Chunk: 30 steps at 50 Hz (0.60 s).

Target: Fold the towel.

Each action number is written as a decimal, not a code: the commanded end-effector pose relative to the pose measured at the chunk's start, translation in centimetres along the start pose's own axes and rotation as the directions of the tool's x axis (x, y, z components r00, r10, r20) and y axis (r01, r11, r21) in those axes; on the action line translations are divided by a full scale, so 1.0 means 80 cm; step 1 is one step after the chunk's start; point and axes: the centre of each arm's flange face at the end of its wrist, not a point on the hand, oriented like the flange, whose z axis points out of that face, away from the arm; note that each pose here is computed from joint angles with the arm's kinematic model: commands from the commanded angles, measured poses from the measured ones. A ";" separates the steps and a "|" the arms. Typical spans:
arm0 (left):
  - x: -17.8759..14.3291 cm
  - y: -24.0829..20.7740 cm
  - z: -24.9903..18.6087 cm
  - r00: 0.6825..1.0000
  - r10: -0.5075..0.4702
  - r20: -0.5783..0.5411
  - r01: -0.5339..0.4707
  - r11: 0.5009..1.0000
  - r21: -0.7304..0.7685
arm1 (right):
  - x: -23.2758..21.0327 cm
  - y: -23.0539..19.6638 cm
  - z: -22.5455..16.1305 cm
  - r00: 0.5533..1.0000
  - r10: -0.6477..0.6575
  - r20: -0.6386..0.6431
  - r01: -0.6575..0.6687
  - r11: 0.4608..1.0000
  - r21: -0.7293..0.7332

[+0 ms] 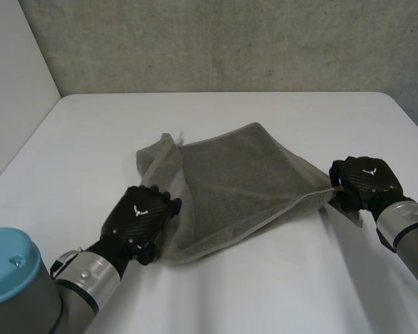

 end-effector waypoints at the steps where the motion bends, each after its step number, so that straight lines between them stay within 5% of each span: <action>1: 0.010 0.013 0.002 1.000 -0.005 -0.028 0.004 1.000 -0.024 | -0.001 0.001 0.000 1.000 0.000 0.002 0.000 1.000 -0.002; 23: 0.029 0.035 0.029 0.997 -0.021 -0.069 0.017 0.998 -0.063 | -0.003 0.003 -0.002 1.000 -0.020 0.006 0.020 1.000 -0.007; 30: 0.011 0.039 0.056 0.997 -0.015 0.077 0.017 1.000 -0.020 | -0.004 0.004 -0.003 1.000 -0.019 0.008 0.019 1.000 -0.011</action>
